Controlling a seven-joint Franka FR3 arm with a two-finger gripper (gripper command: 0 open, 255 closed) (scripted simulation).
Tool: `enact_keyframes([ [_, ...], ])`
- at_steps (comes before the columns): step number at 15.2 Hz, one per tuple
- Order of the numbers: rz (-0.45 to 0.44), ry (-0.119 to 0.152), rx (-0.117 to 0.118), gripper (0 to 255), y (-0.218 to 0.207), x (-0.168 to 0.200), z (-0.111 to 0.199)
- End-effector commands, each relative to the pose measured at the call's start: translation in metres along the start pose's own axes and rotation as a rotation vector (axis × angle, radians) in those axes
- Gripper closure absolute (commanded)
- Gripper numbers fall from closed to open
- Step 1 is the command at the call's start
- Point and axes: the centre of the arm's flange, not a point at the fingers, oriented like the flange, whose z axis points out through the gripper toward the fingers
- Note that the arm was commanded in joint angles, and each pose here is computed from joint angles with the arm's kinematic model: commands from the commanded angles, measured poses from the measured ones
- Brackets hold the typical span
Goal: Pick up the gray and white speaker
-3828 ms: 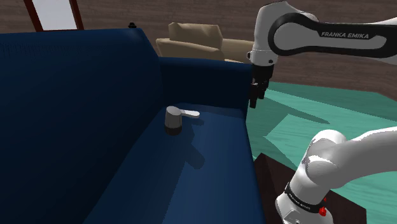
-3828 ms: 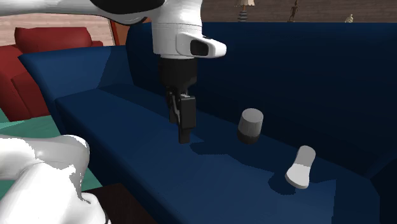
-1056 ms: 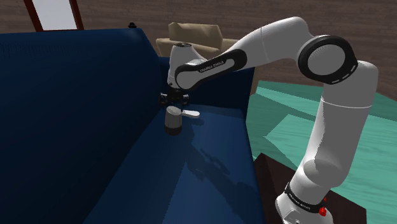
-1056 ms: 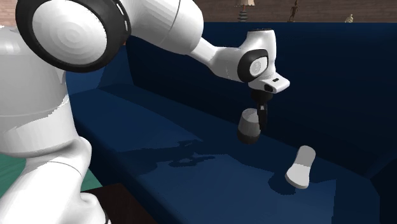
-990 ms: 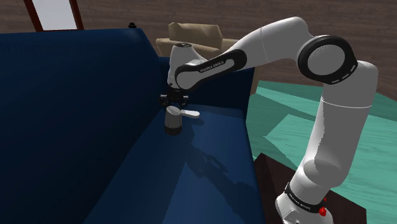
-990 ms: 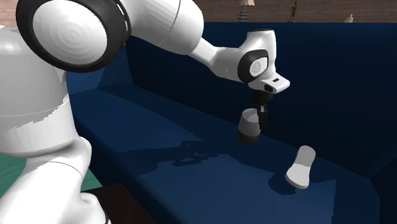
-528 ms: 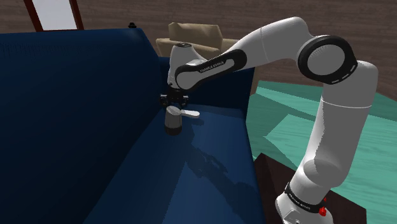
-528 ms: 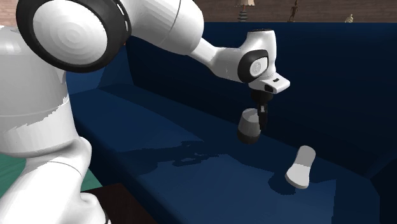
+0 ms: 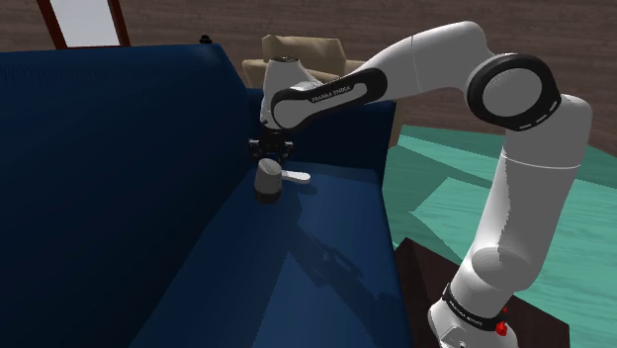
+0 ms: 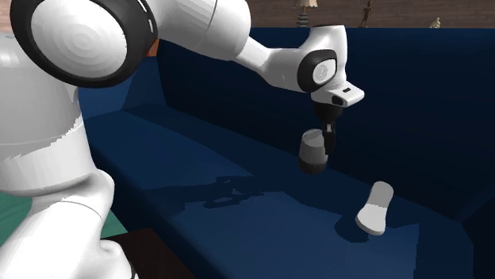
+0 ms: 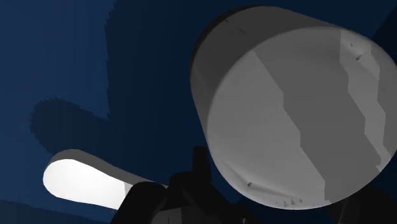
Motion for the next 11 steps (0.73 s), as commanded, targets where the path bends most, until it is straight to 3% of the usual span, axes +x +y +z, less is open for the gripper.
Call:
enact_keyframes([
  [1, 0.000, 0.001, 0.001, 255, -0.001, 0.001, -0.011],
  [11, 0.000, 0.001, 0.001, 255, -0.006, 0.009, -0.053],
])
